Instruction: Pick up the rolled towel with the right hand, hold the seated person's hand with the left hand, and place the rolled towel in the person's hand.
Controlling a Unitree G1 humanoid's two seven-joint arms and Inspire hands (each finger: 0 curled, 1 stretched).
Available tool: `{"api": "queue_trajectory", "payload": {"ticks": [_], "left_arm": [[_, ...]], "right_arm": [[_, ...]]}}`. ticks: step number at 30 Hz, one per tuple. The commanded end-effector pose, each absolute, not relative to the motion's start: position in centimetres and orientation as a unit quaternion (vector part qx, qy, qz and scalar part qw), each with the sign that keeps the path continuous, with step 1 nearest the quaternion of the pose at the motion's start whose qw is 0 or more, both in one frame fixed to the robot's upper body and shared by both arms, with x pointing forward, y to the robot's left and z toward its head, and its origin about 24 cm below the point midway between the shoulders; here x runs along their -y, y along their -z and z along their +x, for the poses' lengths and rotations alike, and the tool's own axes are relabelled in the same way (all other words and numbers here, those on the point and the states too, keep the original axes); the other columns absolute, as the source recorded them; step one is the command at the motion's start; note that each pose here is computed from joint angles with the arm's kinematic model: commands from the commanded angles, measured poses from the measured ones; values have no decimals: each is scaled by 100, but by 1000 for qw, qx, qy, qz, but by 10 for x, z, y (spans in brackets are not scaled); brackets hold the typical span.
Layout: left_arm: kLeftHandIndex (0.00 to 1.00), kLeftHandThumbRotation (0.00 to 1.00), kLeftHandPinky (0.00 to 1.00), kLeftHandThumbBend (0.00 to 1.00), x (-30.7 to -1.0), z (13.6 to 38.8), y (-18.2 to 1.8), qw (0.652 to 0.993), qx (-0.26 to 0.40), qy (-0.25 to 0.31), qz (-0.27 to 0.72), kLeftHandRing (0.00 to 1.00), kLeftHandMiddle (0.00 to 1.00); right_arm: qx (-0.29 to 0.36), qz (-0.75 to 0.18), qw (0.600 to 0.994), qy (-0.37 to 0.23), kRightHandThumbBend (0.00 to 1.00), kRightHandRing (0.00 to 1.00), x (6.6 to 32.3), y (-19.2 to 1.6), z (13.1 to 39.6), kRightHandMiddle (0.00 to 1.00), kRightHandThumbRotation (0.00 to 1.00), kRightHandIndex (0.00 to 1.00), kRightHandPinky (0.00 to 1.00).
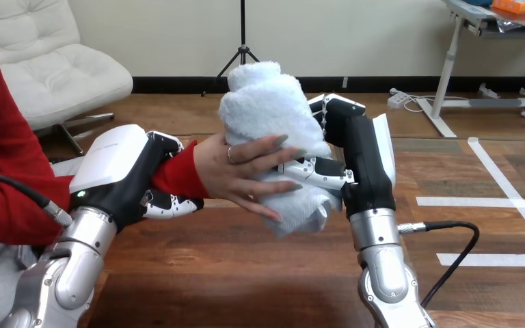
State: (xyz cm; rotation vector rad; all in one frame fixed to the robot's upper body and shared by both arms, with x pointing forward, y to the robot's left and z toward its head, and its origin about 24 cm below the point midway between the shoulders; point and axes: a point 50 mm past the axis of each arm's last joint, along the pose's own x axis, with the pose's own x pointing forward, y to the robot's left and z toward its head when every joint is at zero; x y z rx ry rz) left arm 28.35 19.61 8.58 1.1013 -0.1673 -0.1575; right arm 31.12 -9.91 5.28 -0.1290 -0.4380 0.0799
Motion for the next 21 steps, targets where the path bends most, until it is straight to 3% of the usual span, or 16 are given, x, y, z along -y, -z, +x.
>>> {"api": "queue_trajectory", "payload": {"ticks": [1, 21], "left_arm": [[41, 0, 28, 58, -172, 296, -166, 833, 250, 24, 492, 34, 41], [41, 0, 27, 58, -172, 294, -165, 838, 248, 25, 485, 34, 40]], "right_arm": [[320, -44, 943, -75, 77, 26, 78, -100, 319, 33, 0, 40, 21], [298, -58, 949, -92, 75, 29, 83, -92, 319, 35, 0, 41, 24]]}}
